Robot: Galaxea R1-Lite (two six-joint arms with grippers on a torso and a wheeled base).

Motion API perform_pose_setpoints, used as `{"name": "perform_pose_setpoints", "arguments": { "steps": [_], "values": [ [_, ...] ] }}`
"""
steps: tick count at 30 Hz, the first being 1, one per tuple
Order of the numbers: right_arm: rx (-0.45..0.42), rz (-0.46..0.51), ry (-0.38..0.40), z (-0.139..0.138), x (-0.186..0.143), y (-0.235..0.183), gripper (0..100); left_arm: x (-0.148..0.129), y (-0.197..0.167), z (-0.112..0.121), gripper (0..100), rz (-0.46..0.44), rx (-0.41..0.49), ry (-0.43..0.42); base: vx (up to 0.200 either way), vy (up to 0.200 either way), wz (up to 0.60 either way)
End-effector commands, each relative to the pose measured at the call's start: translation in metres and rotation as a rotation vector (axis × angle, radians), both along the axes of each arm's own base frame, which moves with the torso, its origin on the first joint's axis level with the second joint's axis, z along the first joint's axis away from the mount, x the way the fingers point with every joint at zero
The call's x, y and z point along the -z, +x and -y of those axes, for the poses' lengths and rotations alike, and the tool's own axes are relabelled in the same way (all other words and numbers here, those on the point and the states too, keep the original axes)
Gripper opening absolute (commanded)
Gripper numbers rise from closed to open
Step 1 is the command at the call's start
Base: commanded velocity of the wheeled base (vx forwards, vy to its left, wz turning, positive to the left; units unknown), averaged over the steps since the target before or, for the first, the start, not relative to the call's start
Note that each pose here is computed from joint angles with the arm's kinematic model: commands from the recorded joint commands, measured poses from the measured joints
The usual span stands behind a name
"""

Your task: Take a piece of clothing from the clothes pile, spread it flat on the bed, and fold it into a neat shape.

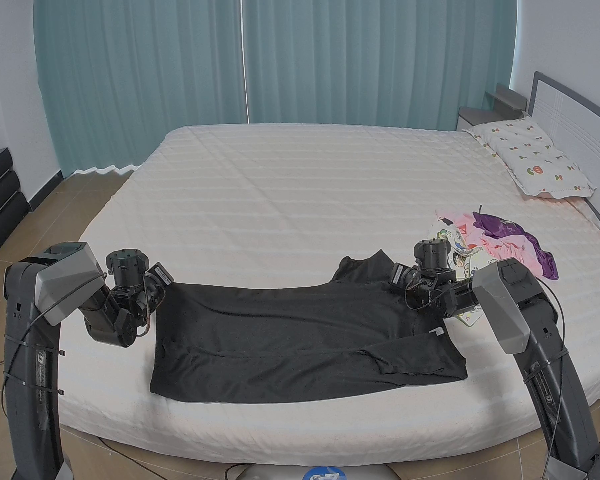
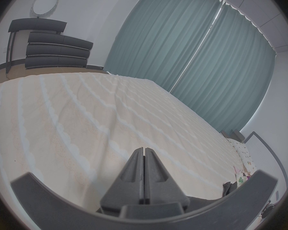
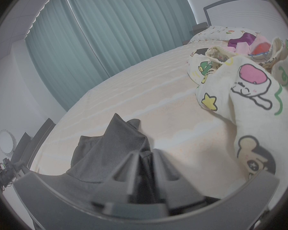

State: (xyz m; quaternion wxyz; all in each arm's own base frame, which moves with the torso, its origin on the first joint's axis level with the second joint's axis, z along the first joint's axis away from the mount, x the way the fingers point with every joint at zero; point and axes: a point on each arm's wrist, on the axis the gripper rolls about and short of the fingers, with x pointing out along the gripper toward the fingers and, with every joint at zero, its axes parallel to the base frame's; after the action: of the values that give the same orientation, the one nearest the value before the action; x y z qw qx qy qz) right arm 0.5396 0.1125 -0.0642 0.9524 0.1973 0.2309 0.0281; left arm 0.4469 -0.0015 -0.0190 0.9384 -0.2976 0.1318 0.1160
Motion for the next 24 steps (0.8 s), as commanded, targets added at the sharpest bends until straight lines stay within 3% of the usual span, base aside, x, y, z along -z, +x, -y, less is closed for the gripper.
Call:
{"name": "perform_pose_setpoints", "arguments": {
  "steps": [1,13,21,24],
  "values": [
    [0.010,0.015,0.005,0.002,-0.005,0.001,0,0.001,0.000,0.000,0,-0.002,-0.002,0.000,0.000,0.000,0.00],
    [0.094,0.113,0.072,0.012,-0.048,0.004,0,-0.008,0.006,-0.001,0,0.035,-0.006,-0.002,0.000,0.000,0.00],
    [0.103,0.152,0.080,0.021,-0.060,-0.007,0,-0.012,0.009,-0.004,0,0.054,-0.013,0.000,0.000,0.000,0.00],
    [0.098,0.211,0.097,0.021,-0.070,-0.011,0,-0.015,0.009,-0.006,0,0.060,-0.015,0.002,0.000,0.000,0.00]
  ]
}}
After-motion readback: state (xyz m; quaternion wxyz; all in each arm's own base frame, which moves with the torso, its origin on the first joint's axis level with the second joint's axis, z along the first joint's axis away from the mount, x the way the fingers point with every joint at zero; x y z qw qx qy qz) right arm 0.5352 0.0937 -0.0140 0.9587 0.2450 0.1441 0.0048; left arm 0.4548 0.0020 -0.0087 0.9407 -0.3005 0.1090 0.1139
